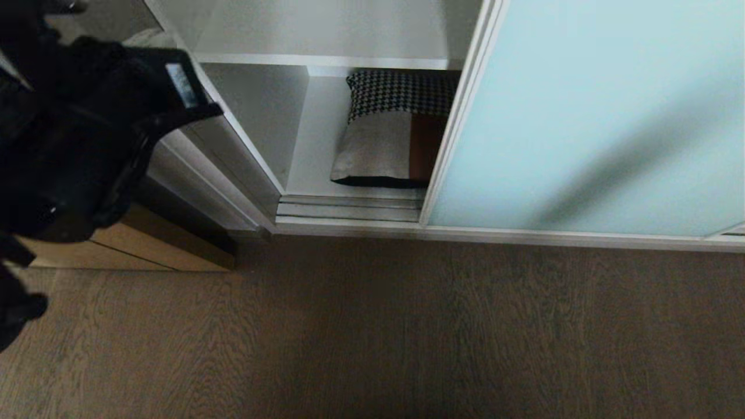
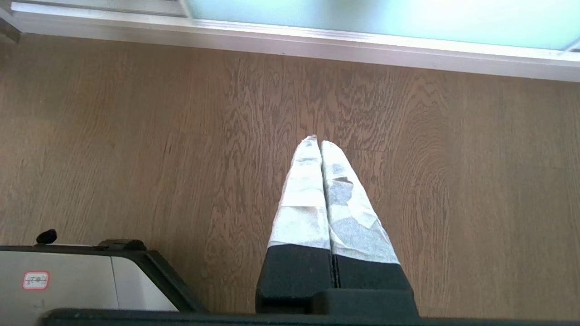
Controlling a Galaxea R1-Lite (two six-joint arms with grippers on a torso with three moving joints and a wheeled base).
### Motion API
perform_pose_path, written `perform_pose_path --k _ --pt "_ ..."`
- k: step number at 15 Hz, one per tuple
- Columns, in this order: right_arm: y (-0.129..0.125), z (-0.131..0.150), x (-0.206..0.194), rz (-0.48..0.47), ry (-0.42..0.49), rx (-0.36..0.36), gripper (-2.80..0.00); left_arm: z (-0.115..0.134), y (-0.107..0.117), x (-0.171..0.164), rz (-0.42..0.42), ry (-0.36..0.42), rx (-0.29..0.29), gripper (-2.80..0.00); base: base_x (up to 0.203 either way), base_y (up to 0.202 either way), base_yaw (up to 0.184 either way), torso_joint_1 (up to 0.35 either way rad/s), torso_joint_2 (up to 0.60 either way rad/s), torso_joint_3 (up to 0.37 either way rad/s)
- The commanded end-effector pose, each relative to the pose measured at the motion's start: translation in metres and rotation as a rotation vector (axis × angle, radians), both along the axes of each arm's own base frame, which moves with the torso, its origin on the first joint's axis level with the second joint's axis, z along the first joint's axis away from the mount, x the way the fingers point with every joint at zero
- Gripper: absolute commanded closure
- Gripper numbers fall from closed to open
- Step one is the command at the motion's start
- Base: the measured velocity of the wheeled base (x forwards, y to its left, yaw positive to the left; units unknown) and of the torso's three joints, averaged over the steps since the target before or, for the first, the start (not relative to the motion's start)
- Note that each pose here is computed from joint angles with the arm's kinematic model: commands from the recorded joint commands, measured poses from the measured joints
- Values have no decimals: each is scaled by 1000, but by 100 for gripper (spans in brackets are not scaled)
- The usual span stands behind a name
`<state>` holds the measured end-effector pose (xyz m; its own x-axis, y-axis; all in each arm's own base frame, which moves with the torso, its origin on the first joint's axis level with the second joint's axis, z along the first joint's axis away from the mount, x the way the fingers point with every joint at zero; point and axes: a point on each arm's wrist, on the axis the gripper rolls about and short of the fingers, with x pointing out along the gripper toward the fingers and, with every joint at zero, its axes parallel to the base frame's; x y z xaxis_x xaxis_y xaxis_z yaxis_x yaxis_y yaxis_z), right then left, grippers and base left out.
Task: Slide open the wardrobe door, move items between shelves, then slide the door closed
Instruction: Open the door
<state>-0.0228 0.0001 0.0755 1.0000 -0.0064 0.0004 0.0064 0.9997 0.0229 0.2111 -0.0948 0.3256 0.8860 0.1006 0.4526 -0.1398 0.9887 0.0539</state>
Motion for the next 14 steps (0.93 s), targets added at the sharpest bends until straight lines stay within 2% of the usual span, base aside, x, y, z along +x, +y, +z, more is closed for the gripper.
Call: perform_pose_path --k 1,5,7,12,14 --pt "0 0 0 0 0 0 0 -18 39 -52 105 22 -9 0 0 0 0 0 0 0" --pt "0 0 0 0 0 0 0 -70 82 -117 295 83 -19 0 0 0 0 0 0 0" --pt "0 0 0 0 0 0 0 -94 95 -150 360 67 -32 0 0 0 0 0 0 0" --pt "0 0 0 0 0 0 0 -148 109 -218 481 4 -59 0 0 0 0 0 0 0" --pt "0 0 0 0 0 0 0 -174 109 -233 494 45 -52 0 0 0 0 0 0 0"
